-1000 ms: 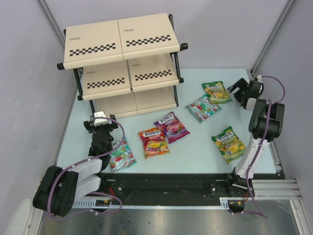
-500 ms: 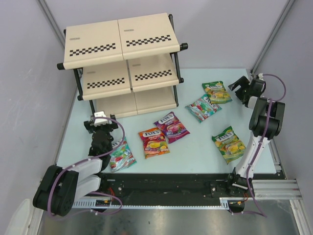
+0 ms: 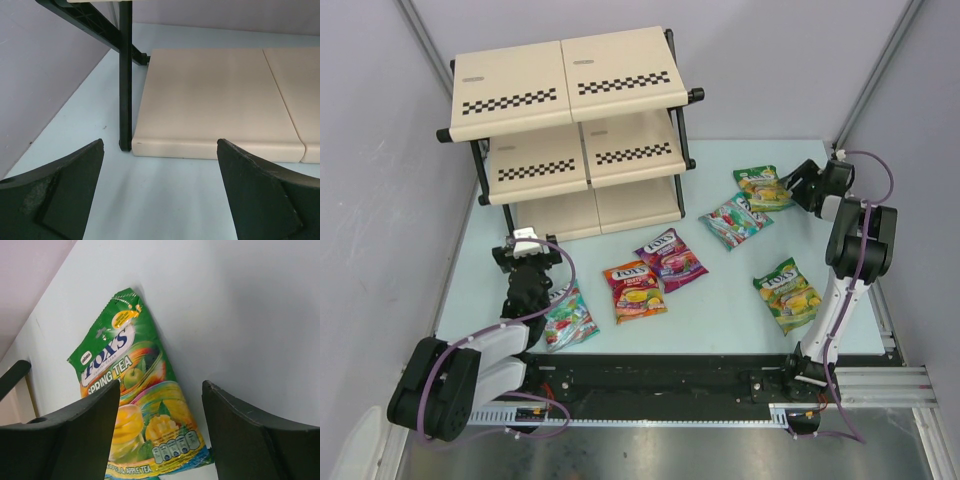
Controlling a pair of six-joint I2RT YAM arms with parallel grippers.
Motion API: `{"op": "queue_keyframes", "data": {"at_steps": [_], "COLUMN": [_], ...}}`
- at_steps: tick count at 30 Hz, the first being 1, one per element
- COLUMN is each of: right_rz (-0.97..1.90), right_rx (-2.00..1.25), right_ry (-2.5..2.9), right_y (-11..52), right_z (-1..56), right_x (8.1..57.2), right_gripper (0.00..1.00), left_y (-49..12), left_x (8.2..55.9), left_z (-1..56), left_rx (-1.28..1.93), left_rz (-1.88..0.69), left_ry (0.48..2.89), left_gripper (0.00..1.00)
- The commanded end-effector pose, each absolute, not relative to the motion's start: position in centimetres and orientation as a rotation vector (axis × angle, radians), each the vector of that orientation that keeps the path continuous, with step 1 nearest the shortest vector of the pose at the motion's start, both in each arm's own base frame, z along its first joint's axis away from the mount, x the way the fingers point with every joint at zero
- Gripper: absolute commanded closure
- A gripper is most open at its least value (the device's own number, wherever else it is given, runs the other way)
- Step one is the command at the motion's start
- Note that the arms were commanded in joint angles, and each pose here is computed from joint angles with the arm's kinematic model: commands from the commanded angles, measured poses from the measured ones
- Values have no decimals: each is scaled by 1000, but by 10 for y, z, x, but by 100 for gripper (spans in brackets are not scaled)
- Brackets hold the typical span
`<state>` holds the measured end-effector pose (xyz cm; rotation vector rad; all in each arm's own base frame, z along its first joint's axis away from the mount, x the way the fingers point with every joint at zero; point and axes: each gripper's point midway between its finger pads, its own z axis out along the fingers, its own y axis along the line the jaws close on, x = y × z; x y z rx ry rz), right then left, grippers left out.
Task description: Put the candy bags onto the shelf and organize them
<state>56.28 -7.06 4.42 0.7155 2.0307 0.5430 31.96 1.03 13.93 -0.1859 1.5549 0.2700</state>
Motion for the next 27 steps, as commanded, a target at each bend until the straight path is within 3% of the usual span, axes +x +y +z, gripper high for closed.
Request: {"op": "queue_keyframes", "data": {"at_steps": [1, 4, 11, 16, 18, 19, 21, 27], "right_rz": [618, 647, 690, 702, 720, 731, 761, 765], "right_rx": [767, 785, 795, 784, 770, 772, 763, 741], "right_ry": [2115, 2139, 2166, 2156, 2153, 2157, 2145, 2047], "right_y": [-55, -48, -36, -32, -29, -28, -25, -23], "right_z": [29, 25, 21, 28, 31, 30, 34, 73], "right_x": [550, 546, 537, 533, 533, 532, 531, 519], "right_gripper": [30, 33, 57, 64, 77, 89, 98, 100], "left_y": [4, 4, 3, 2, 2, 2, 2, 2], "left_x": [329, 329, 330, 331, 331, 331, 331, 331], "left_z": [159, 158, 158, 157, 157, 156, 156, 157], "left_rx": [-195, -195, -191, -189, -189, -187, -187, -193], "left_rz": [226, 225, 225, 221, 222, 224, 224, 223], "left_ry": [1503, 1505, 1508, 1512, 1513, 1516, 1516, 1515], "left_gripper": [0, 0, 0, 0, 0, 0, 0, 0]}}
